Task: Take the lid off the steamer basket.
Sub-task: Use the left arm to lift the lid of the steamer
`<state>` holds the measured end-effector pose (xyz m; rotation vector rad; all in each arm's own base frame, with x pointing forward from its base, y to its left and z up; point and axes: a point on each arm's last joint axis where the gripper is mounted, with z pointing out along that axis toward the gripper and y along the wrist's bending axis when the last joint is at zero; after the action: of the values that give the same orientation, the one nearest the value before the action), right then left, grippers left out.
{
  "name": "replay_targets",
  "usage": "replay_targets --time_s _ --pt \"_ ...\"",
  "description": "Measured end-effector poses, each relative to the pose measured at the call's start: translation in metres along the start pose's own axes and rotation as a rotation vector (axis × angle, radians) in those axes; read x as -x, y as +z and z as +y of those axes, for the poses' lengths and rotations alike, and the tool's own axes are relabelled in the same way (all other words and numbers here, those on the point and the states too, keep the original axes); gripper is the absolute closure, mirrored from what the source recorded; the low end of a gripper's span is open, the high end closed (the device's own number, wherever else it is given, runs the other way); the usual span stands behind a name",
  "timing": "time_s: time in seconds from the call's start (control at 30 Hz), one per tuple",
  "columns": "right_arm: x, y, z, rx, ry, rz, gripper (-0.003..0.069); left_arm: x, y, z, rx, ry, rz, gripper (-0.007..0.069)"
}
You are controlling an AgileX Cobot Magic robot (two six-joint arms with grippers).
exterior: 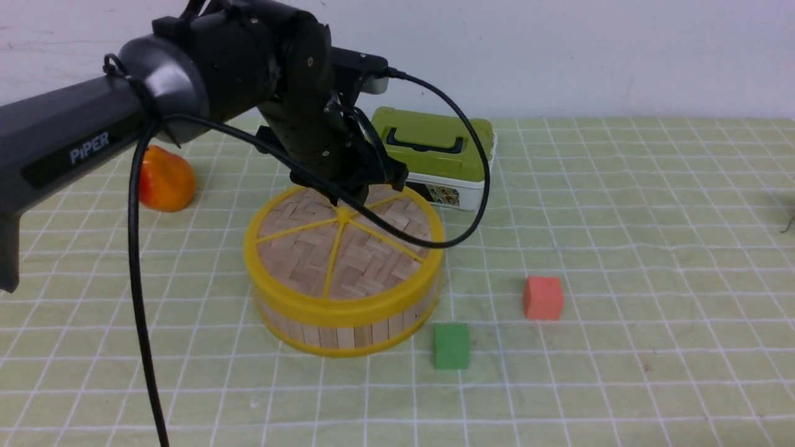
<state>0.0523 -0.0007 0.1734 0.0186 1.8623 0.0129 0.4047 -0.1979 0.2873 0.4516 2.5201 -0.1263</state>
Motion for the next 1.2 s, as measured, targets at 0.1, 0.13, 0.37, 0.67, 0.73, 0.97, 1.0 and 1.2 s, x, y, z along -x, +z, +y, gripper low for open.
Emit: replay_targets --time_s 0.1,0.13,0.37,0.67,0.73,0.97,1.0,1.2 --pt "0.0 0.0 0.0 0.0 0.0 0.0 0.0418 -0.002 0.008 0.0 0.006 0.004 0.016 0.0352" --pt "0.0 0.0 0.0 0.0 0.0 0.0 0.0418 -0.003 0.01 0.0 0.007 0.006 0.021 0.0349" --pt "0.0 0.0 0.0 0.0 0.0 0.0 0.0418 -0.006 0.028 0.002 0.04 0.036 0.044 0.0344" --pt "0.0 0.0 0.0 0.0 0.0 0.0 0.0418 -0.006 0.029 0.003 0.049 0.043 0.047 0.0509" --pt "0.0 0.0 0.0 0.0 0.0 0.0 0.0418 -0.006 0.029 0.003 0.052 0.046 0.048 0.0519" --pt "0.0 0.0 0.0 0.0 0.0 0.0 0.0418 -0.005 0.026 0.003 0.054 -0.01 0.044 0.0518" --pt "0.0 0.0 0.0 0.0 0.0 0.0 0.0418 -0.005 0.024 0.003 0.054 -0.017 0.041 0.0518" --pt "0.0 0.0 0.0 0.0 0.0 0.0 0.0418 0.005 -0.019 0.007 0.063 -0.029 -0.046 0.0518"
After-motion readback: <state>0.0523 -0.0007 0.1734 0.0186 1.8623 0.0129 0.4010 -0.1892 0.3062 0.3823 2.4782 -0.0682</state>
